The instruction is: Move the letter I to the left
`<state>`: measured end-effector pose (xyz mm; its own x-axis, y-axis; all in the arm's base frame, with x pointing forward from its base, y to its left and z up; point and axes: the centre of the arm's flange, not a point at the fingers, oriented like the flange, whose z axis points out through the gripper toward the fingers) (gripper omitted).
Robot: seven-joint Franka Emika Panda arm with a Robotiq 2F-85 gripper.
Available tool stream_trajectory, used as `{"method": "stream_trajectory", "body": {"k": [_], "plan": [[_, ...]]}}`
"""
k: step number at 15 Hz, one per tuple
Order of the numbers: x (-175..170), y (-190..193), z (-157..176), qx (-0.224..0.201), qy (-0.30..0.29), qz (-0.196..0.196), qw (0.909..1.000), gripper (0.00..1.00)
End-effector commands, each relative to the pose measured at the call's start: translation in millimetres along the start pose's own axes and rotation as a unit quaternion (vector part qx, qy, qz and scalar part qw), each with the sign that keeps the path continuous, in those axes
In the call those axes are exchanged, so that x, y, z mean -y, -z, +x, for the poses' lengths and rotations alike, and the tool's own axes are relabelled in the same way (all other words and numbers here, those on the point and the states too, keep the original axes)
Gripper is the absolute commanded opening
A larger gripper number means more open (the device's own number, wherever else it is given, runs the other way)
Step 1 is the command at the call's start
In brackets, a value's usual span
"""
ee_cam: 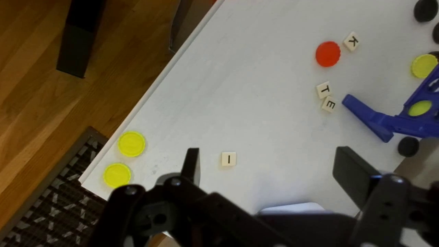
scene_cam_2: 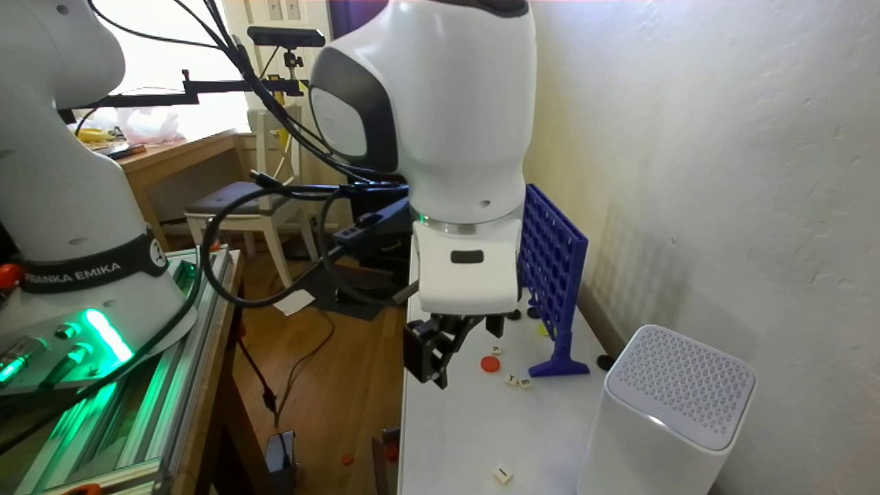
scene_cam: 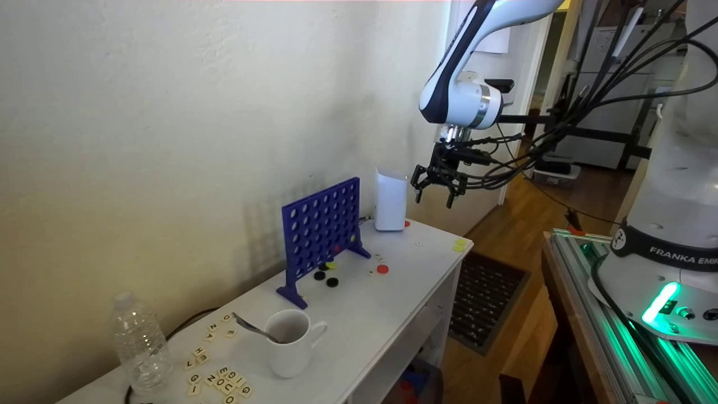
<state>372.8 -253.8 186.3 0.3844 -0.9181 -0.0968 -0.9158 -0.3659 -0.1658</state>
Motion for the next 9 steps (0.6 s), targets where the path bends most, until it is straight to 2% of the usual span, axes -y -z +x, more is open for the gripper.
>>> {"method": "stream_trajectory", "body": {"k": [1, 2, 3, 5, 9], "plan": [[5, -13, 19, -0.033, -0.033, 0.009, 0.9989, 1.00], [6, -19, 27, -0.047, -0.048, 0.015, 0.9977, 1.00], [9, -24, 31, -0.046, -0.061, 0.032, 0.9966, 1.00], [14, -35, 41, -0.054, -0.083, 0.038, 0.9943, 1.00], [15, -59, 57, -0.048, -0.099, 0.026, 0.9936, 1.00]]}}
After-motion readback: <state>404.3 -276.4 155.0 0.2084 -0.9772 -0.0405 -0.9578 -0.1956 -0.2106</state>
